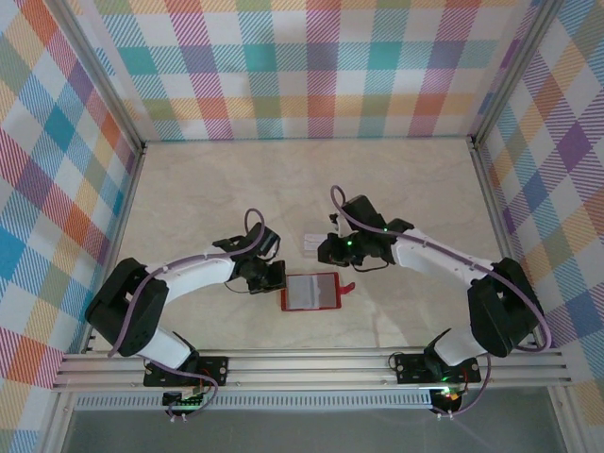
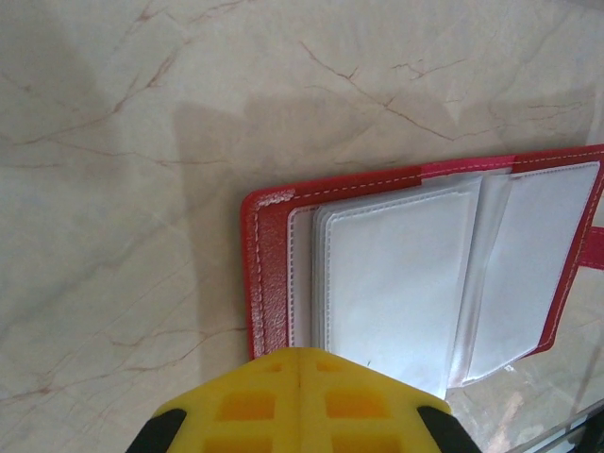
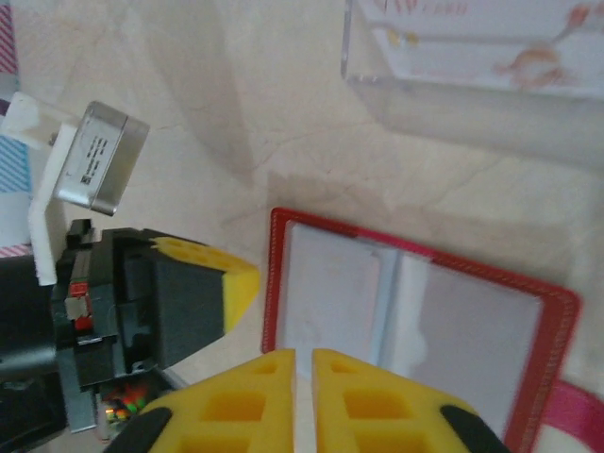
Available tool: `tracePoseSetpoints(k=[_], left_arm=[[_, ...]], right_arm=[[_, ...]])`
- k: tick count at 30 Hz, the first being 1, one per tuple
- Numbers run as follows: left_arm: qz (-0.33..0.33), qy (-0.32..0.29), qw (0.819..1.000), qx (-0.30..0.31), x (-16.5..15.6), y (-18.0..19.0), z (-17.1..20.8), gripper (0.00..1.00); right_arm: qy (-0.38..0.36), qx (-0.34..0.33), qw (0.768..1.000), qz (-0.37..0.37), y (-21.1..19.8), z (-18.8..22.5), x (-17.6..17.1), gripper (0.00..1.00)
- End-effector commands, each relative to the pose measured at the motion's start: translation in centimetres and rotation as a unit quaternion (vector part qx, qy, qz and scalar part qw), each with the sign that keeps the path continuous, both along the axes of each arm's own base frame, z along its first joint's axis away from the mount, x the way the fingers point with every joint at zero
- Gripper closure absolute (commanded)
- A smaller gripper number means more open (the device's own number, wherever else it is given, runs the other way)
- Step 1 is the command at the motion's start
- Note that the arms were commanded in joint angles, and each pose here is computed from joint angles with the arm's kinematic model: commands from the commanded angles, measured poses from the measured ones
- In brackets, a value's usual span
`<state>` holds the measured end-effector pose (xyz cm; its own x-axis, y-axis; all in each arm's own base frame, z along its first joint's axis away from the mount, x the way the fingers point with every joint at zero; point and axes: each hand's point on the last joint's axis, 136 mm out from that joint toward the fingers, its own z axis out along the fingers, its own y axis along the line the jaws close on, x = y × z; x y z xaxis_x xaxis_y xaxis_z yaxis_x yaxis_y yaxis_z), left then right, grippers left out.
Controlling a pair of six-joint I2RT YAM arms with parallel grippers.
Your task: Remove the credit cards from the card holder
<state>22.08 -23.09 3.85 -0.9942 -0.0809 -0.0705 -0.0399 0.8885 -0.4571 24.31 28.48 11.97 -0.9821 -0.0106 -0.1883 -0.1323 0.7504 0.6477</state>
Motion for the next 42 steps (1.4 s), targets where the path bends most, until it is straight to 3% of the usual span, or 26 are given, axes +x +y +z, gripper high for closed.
tracePoseSetpoints(k=[1,24,42], left_arm=[[0.005,0.017,1.000,-0.011,-0.3,-0.1,-0.9,0.96],[0.011,0.044,0.999,0.014,-1.5,1.5,-3.1,0.97],[0.012,0.046,0.999,0.018,-1.7,1.7,-3.2,0.97]], right_arm=[[0.036,0.070,0.997,-0.013,2.0,0.9,-0.7,0.89],[0.124,0.032,0.991,0.039,6.6,-5.4,-3.4,0.89],[0.147,0.006,0.987,0.061,8.8,-8.3,-3.9,0.89]])
